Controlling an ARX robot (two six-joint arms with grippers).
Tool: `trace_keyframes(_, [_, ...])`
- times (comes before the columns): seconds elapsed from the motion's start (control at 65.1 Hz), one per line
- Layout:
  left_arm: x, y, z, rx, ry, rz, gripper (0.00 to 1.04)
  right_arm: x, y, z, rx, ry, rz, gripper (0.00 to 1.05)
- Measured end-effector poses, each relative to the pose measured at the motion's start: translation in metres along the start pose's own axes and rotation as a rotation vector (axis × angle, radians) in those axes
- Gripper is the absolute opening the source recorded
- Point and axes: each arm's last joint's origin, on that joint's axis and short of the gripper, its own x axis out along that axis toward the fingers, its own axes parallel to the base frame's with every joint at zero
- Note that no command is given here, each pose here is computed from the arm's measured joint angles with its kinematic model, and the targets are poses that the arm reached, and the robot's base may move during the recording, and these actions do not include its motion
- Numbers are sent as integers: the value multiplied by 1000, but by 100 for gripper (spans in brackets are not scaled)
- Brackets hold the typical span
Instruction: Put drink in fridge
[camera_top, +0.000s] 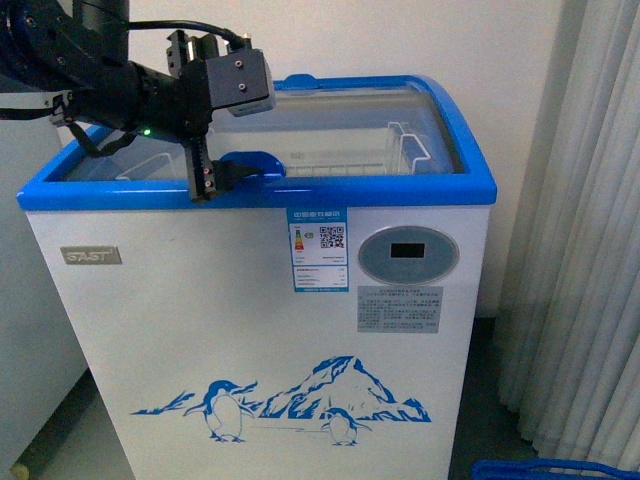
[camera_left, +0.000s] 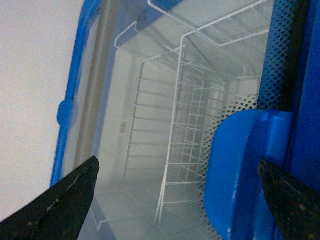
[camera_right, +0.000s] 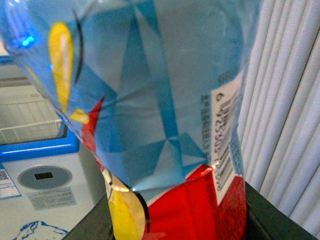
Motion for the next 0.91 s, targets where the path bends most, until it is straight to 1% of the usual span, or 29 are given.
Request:
trace_keyframes(0.169, [17, 11, -3, 5, -7, 2, 97, 0, 0, 0, 0, 0, 0, 41])
trace_keyframes(0.246, [31, 23, -9, 20, 4, 40, 97, 0, 0, 0, 0, 0, 0, 41])
trace_keyframes(0.307, [44, 33, -15, 29, 41, 71, 97, 0, 0, 0, 0, 0, 0, 41])
trace_keyframes(0.445, [55, 39, -21, 34, 78, 149, 97, 0, 0, 0, 0, 0, -1, 41])
trace_keyframes(0.461, [59, 39, -24, 21, 117, 208, 97, 0, 0, 0, 0, 0, 2, 41])
trace_keyframes(0.476, [59, 39, -24, 21, 117, 208, 97, 0, 0, 0, 0, 0, 2, 41])
trace_keyframes(0.522, [62, 42, -29, 7, 171, 286, 97, 0, 0, 0, 0, 0, 3, 41])
trace_keyframes(0.599, [64, 43, -32, -13, 207, 347, 97, 0, 0, 0, 0, 0, 0, 41])
trace_keyframes(0.614, [64, 44, -33, -7, 226, 382, 97, 0, 0, 0, 0, 0, 0, 41])
trace_keyframes(0.629, [64, 45, -35, -46, 229, 417, 97, 0, 0, 0, 0, 0, 0, 41])
trace_keyframes(0.752, [63, 49, -35, -94, 245, 511, 97, 0, 0, 0, 0, 0, 1, 41])
trace_keyframes(0.798, [56, 60, -35, -151, 306, 625, 97, 0, 0, 0, 0, 0, 3, 41])
trace_keyframes(0.844, [51, 65, -36, -145, 303, 654, 97, 0, 0, 0, 0, 0, 3, 41])
trace_keyframes(0.86, [44, 72, -39, -190, 333, 713, 97, 0, 0, 0, 0, 0, 1, 41])
trace_keyframes(0.875, [38, 78, -41, -190, 353, 751, 97, 0, 0, 0, 0, 0, 0, 41])
trace_keyframes(0.89, [38, 78, -41, -190, 353, 751, 97, 0, 0, 0, 0, 0, 0, 41])
trace_keyframes(0.906, [30, 84, -44, -212, 367, 786, 97, 0, 0, 0, 0, 0, -3, 41])
